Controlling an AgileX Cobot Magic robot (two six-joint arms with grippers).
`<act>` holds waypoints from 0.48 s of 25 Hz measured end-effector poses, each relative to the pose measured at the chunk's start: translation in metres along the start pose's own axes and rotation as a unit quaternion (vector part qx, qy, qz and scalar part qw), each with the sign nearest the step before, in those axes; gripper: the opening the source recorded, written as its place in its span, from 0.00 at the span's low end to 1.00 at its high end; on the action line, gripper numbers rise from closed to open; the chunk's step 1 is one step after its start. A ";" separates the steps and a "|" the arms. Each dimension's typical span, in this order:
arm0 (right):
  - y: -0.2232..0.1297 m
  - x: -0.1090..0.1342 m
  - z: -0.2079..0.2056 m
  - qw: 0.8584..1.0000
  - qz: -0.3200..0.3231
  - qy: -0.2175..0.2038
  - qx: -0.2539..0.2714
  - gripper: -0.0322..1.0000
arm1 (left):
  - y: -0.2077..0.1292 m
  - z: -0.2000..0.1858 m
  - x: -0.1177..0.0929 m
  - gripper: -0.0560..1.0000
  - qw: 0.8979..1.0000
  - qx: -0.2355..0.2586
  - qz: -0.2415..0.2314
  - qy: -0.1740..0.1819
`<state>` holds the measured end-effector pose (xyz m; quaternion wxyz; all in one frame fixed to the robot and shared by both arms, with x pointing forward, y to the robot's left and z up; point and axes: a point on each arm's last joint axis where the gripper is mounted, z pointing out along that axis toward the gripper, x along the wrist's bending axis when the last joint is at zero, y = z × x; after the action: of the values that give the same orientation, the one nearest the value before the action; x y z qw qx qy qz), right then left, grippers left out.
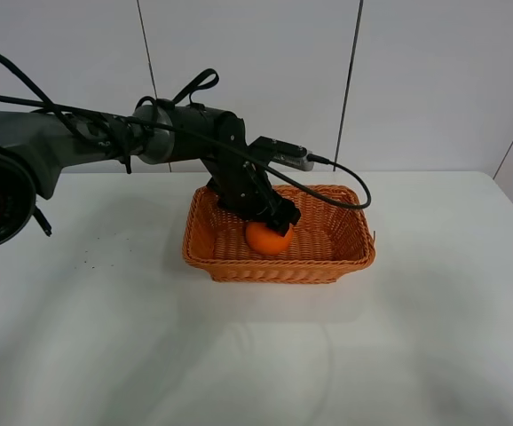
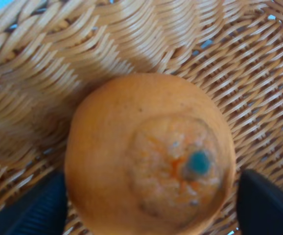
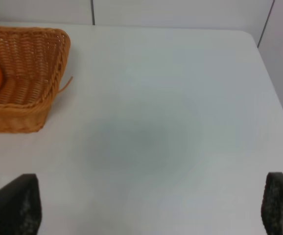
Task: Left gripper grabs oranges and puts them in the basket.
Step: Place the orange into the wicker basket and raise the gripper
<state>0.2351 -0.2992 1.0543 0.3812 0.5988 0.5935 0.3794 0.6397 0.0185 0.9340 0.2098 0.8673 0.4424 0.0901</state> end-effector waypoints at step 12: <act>0.000 0.000 0.000 1.000 0.000 0.000 0.000 0.70 | 0.008 -0.028 -0.001 0.90 1.000 -0.009 0.001 -0.001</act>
<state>0.2351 -0.2992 1.0543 0.3812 0.5988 0.5935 0.3794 0.6351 0.0215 0.9625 0.2177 0.8660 0.4403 0.0935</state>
